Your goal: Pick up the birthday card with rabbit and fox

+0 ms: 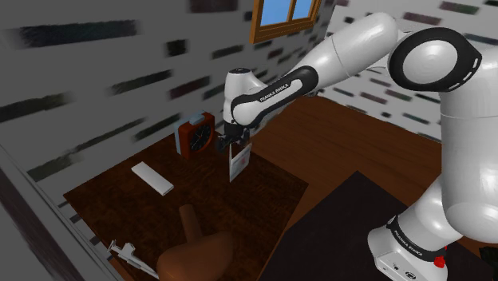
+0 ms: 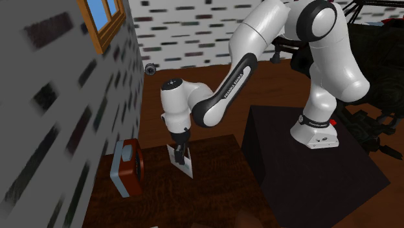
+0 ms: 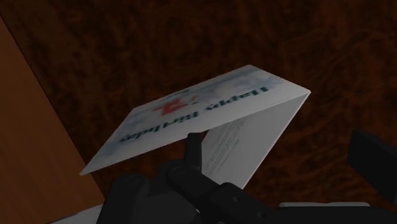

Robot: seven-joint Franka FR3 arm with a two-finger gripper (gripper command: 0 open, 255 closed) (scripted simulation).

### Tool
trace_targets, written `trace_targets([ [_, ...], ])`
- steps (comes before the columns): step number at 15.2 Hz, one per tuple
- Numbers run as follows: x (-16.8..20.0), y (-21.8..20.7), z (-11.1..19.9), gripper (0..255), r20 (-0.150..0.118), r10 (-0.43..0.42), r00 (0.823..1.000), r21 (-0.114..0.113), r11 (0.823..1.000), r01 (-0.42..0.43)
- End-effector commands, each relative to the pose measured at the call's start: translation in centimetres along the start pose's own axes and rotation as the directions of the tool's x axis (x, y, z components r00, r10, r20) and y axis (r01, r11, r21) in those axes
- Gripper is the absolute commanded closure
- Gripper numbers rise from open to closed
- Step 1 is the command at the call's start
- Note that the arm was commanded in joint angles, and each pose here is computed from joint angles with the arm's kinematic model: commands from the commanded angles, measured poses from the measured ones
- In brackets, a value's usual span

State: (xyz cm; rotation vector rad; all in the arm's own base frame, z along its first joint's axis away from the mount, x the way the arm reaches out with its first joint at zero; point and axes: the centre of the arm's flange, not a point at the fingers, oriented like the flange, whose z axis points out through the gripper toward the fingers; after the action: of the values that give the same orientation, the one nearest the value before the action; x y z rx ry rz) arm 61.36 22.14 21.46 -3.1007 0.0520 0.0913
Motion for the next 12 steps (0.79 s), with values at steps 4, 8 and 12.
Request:
trace_targets([
  [4,0.1,0.6,3.7,0,0.006,0.003,1.0,0.001,1.0,-0.003],
  [8,-0.4,-0.3,3.6,255,0.007,0.004,1.0,0.0,1.0,-0.004],
  [12,-0.1,-0.9,3.8,255,0.006,0.004,1.0,-0.001,1.0,-0.004],
])
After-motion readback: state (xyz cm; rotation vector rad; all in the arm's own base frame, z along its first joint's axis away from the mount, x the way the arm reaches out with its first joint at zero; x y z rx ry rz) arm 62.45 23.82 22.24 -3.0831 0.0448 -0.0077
